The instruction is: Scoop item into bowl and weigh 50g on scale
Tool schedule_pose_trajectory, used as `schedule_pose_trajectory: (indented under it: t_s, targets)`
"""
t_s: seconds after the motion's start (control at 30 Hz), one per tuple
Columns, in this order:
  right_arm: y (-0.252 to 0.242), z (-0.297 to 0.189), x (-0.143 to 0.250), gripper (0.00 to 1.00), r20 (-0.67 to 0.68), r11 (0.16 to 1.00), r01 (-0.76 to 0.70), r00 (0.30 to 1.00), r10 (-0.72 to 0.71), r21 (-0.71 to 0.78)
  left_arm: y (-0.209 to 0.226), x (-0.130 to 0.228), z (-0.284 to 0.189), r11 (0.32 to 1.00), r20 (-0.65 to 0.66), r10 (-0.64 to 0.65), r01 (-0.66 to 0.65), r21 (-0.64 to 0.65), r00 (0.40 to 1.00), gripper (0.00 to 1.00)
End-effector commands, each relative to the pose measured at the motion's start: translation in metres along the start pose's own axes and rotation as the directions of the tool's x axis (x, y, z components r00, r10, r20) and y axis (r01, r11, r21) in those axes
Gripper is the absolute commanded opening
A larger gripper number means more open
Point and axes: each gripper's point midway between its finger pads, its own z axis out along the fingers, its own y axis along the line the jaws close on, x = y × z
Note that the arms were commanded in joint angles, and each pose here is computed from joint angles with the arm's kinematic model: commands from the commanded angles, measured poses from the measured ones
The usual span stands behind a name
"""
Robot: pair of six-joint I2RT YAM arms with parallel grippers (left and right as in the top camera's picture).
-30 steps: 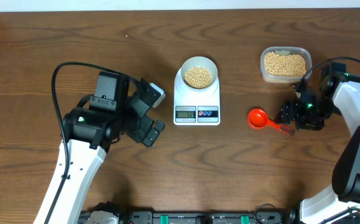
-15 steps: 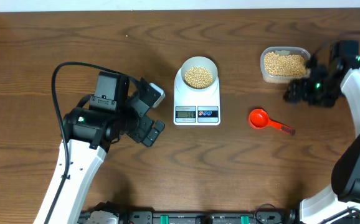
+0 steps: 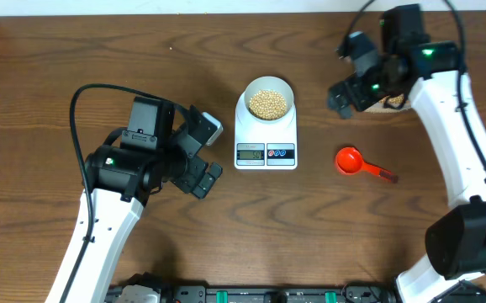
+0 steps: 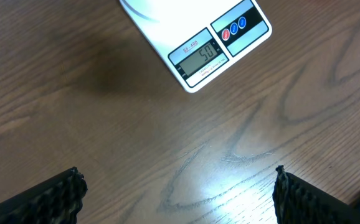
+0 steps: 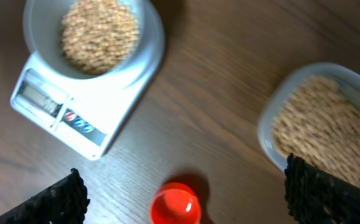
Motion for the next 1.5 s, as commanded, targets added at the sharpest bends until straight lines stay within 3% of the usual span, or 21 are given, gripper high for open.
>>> schedule_pose_trajectory:
  t_s: [0.0,0.17,0.5,0.7,0.93,1.47]
  targets:
    - [0.018,-0.003,-0.01,0.99,0.025,0.994,0.1,0.995,-0.099,-0.032,0.001,0.0,0.001,1.0,-0.006,0.016,-0.016,-0.002,1.0,0.98]
    - [0.059,-0.004,-0.011,0.99,0.061,0.961,0.199,0.98,-0.191,-0.191,0.001,0.0,0.001,1.0,-0.006,0.016,-0.016,-0.002,1.0,0.98]
    - [0.088,-0.009,-0.01,0.99,0.106,0.914,0.261,0.965,-0.24,-0.309,0.001,0.0,0.001,1.0,-0.006,0.016,-0.016,-0.002,1.0,0.98]
    - [0.095,-0.01,-0.001,0.99,0.065,0.912,0.222,0.975,-0.213,-0.345,0.001,0.0,0.001,1.0,-0.006,0.016,-0.016,-0.002,1.0,0.98]
    - [0.096,-0.01,0.001,0.99,-0.003,0.935,0.058,0.998,-0.063,-0.351,0.001,0.0,0.001,1.0,-0.006,0.016,-0.016,-0.002,1.0,0.98]
    - [0.097,-0.01,0.003,0.99,-0.015,0.934,0.046,0.998,-0.055,-0.354,0.001,0.0,0.001,1.0,-0.006,0.016,-0.016,-0.002,1.0,0.98]
